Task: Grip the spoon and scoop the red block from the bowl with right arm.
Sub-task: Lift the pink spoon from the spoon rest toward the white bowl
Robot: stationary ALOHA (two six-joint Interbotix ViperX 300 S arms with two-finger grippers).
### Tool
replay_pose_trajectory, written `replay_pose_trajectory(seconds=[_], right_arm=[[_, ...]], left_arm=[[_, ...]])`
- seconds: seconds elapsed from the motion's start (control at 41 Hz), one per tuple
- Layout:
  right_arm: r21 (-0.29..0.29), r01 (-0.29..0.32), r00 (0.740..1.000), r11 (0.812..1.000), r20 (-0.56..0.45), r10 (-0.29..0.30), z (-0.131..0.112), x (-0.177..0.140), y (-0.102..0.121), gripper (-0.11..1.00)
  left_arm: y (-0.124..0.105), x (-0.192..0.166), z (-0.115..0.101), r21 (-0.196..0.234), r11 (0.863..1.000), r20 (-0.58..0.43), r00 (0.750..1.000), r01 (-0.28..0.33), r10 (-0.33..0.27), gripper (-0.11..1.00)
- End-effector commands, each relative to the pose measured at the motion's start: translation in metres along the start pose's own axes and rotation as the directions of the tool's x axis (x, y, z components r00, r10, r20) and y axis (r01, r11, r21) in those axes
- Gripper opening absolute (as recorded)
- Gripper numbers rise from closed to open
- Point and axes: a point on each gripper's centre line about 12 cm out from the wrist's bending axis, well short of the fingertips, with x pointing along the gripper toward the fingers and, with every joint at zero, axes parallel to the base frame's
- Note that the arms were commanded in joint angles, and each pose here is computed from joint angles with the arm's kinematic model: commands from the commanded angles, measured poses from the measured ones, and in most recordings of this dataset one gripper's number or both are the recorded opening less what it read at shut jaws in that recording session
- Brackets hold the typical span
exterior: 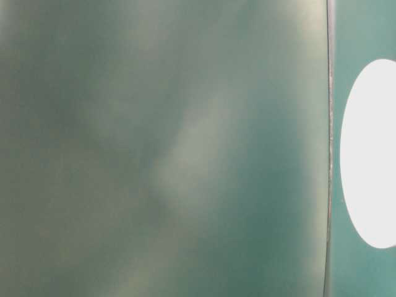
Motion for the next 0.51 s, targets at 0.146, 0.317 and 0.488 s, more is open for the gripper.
replay_pose_trajectory(seconds=[0.146,0.317,0.488], right_arm=[[0.003,-0.007,1.000,1.000,0.015,0.007,0.0036,0.0008,0.0025,0.30],[0.002,-0.007,1.000,1.000,0.010,0.007,0.0030,0.0008,0.0025,0.28],[0.004,-0.009,1.000,1.000,0.014,0.009,0.0044,0.0017,0.0033,0.24]], left_arm=[[0.0004,0.0013,0.0064,0.003,1.000,0.011,1.000,-0.002,0.002,0.00],[0.0004,0.0013,0.0054,0.003,1.000,0.006,1.000,-0.002,0.002,0.00],[0.0004,0.0010,0.0056,0.003,1.000,0.003,1.000,-0.002,0.002,0.00]])
